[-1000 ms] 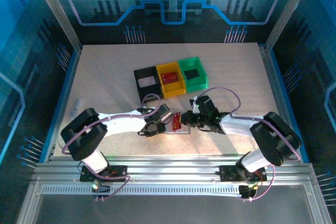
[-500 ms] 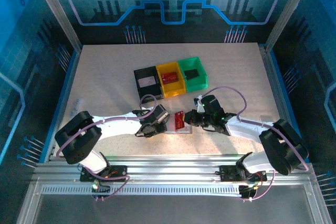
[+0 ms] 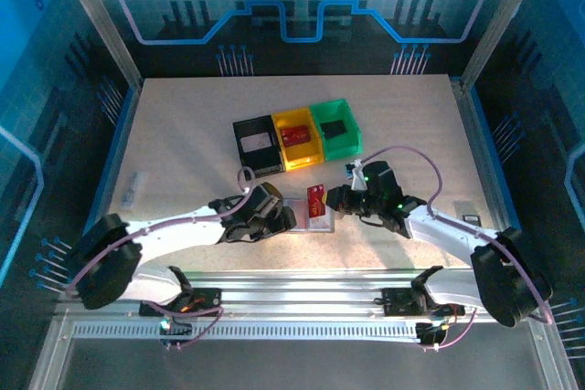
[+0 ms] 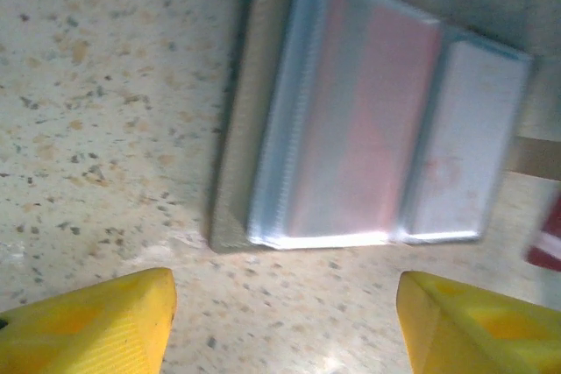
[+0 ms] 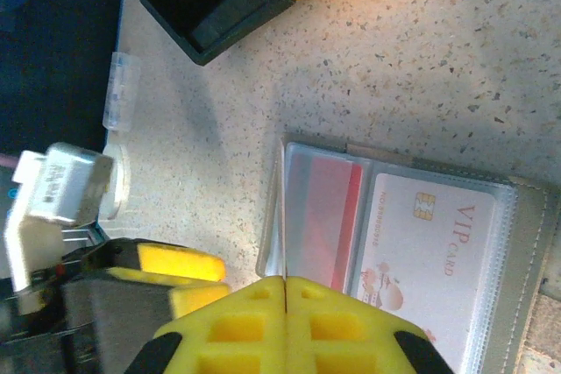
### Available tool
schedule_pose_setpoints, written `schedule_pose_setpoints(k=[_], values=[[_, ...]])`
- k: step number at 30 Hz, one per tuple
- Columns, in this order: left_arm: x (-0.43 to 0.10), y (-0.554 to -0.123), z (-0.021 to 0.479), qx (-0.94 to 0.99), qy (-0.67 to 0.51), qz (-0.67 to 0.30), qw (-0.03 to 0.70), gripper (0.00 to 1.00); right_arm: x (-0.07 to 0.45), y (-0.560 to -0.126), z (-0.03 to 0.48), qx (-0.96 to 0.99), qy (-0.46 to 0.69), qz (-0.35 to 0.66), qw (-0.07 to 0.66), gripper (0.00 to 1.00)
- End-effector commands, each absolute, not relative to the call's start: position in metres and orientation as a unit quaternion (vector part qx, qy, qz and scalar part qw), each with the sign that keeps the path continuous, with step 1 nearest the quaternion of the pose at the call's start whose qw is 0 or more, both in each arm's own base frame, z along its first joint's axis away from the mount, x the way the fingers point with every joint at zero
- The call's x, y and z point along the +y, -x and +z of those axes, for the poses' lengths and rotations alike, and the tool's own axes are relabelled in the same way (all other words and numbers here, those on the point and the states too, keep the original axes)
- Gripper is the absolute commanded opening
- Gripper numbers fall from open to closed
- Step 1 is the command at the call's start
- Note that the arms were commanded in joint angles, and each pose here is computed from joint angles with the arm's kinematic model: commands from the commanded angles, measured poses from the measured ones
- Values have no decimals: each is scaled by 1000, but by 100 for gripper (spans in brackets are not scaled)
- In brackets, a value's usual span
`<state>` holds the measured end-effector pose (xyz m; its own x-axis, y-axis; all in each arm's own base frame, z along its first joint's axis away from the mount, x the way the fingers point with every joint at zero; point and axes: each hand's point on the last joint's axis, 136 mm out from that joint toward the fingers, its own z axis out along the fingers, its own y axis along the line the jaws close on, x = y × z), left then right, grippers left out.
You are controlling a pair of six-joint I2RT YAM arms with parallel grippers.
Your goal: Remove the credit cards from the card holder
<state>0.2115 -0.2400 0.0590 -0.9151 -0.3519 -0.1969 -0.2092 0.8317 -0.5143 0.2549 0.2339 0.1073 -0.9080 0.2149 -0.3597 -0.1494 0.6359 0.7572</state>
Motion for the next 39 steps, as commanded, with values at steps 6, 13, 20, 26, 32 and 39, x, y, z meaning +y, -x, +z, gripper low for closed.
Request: schedule_pose_setpoints(k=[6,13,20,26,32,39], values=[[-247,-213,105,910,97,-344,210,71,237,-249,127,857,-18,474,200,0],[-258,-212,125,872,77,-420,241,71,248,-246,150,831,-11,522,193,0],[-270,-214,146,835,63,-480,262,67,255,-243,160,811,-9,554,189,0],[-276,-215,158,813,58,-510,273,63,262,-236,163,803,5,567,185,0],[-280,-216,157,802,62,-529,271,58,273,-230,165,799,20,574,180,0],[-281,-216,161,795,61,-538,274,51,280,-228,167,792,27,584,178,0]])
